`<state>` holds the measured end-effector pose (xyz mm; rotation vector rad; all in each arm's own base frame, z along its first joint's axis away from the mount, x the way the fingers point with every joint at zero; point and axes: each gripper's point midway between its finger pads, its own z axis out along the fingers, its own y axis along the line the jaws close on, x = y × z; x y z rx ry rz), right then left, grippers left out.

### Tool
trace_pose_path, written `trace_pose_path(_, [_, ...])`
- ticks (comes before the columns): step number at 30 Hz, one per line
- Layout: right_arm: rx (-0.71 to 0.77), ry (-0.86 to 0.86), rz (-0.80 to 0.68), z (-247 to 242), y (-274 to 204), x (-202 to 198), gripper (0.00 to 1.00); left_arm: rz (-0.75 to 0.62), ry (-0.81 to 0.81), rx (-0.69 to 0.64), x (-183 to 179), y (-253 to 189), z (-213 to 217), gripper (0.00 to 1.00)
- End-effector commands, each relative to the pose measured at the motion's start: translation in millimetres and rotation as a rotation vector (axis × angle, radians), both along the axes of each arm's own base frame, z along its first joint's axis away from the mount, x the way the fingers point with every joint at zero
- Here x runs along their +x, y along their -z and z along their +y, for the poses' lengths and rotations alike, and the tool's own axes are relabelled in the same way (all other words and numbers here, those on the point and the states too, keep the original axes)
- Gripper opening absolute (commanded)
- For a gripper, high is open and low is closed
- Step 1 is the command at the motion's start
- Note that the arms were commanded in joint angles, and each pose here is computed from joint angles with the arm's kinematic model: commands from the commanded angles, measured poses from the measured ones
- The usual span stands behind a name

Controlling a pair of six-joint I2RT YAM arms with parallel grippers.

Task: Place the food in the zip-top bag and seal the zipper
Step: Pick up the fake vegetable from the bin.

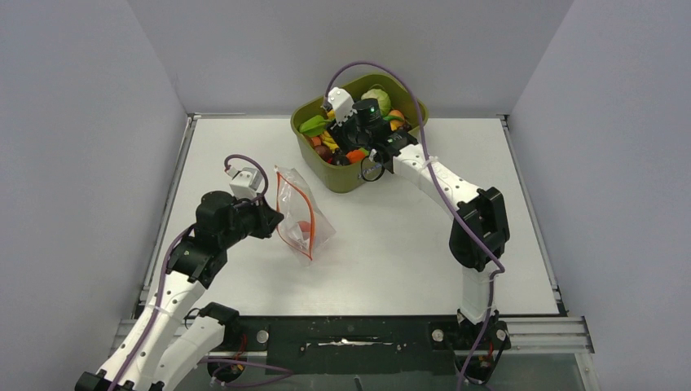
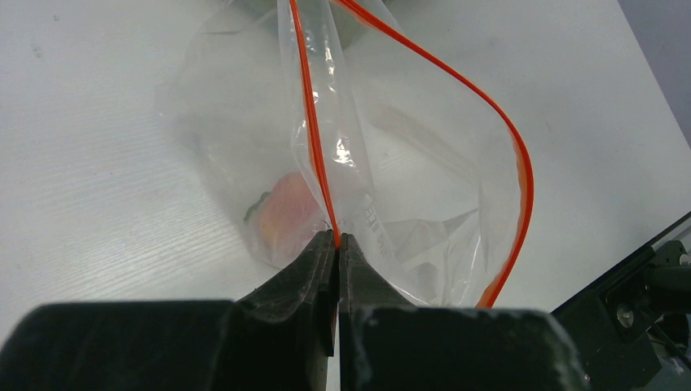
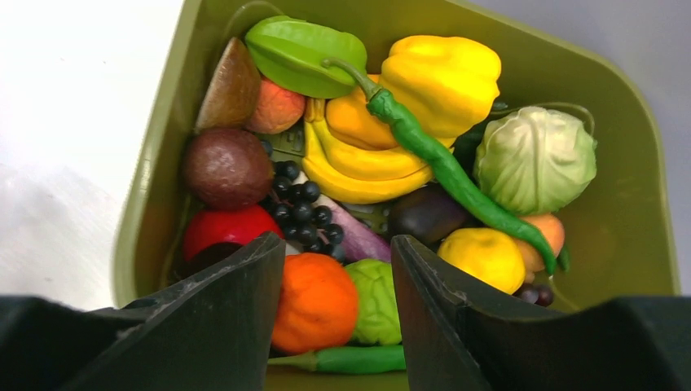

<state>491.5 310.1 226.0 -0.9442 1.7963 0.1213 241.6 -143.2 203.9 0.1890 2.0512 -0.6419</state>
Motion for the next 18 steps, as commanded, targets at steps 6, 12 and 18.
trace_pose_path(6, [-0.099, -0.170, -0.134, 10.5, -8.3, 39.3, 0.50, -0.101, 0.023, -0.034, 3.1, -24.9, -4.2, 0.00])
trace_pose_path(12, [-0.095, -0.190, -0.193, 9.7, -4.0, 64.5, 0.47, -0.101, 0.034, -0.039, 2.1, -25.5, -6.0, 0.00])
trace_pose_path(18, [-0.120, -0.182, -0.241, 11.8, 8.8, 89.3, 0.44, -0.104, 0.037, -0.042, 1.0, -26.4, -6.3, 0.00])
